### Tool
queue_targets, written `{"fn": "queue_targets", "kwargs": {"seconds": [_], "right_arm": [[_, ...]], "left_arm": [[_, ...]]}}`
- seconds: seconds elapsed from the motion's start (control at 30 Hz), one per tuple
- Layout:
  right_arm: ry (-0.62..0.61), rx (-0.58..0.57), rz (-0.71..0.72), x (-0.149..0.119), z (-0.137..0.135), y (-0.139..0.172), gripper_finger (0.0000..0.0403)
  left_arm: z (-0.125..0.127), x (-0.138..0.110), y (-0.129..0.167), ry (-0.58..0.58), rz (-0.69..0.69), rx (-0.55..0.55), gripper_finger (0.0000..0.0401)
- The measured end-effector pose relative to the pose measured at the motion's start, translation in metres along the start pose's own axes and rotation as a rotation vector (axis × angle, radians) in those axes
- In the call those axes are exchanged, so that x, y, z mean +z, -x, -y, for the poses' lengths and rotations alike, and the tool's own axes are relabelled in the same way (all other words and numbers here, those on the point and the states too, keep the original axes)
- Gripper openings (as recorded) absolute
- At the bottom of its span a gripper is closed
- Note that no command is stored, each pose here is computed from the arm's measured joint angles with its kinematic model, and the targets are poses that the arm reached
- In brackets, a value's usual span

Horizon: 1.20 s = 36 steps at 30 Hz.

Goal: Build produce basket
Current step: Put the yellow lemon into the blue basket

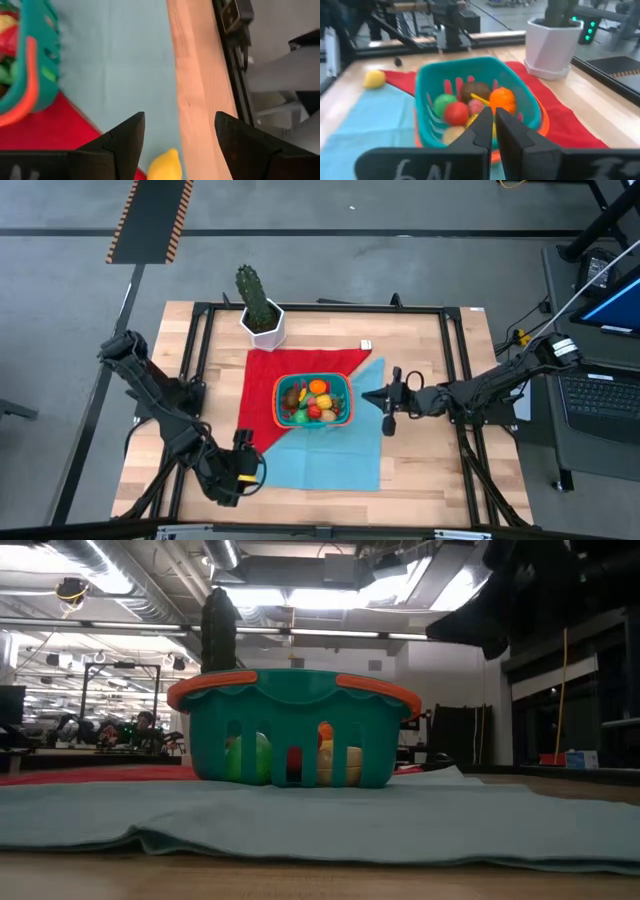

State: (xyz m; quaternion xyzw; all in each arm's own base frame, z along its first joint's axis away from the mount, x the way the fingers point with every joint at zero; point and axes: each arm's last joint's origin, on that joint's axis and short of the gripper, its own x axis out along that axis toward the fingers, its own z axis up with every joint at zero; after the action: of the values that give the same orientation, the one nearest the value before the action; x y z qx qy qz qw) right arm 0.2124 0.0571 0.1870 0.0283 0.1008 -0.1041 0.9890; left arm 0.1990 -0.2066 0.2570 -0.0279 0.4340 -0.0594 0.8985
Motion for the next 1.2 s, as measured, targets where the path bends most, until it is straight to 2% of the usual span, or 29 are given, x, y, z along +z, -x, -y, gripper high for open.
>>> {"fn": "queue_targets", "kwargs": {"seconds": [0.27, 0.4, 0.53, 1.03, 1.13, 1.2], "right_arm": [[0.001, 0.073, 0.025, 0.006, -0.016, 0.006, 0.0026], [0.013, 0.078, -0.01, 0.008, -0.021, 0.006, 0.0026], [0.005, 0.058, -0.03, 0.008, -0.023, 0.005, 0.0026], [0.031, 0.046, -0.054, 0.005, -0.027, -0.003, 0.0026], [0.03, 0.045, -0.053, 0.005, -0.027, -0.003, 0.0026], [0.029, 0.046, -0.052, 0.005, -0.027, -0.003, 0.0026]], "left_arm": [[0.017, -0.018, -0.02, -0.04, -0.105, -0.011, 0.0232], [0.02, -0.023, -0.026, -0.055, -0.135, -0.01, 0.0231], [0.021, -0.024, -0.027, -0.013, -0.158, -0.014, 0.0231], [0.019, -0.023, -0.033, -0.014, -0.187, 0.012, 0.0231], [0.025, -0.018, -0.041, -0.022, -0.223, 0.01, 0.0231], [0.026, -0.02, -0.044, -0.066, -0.305, 0.054, 0.0231]]}}
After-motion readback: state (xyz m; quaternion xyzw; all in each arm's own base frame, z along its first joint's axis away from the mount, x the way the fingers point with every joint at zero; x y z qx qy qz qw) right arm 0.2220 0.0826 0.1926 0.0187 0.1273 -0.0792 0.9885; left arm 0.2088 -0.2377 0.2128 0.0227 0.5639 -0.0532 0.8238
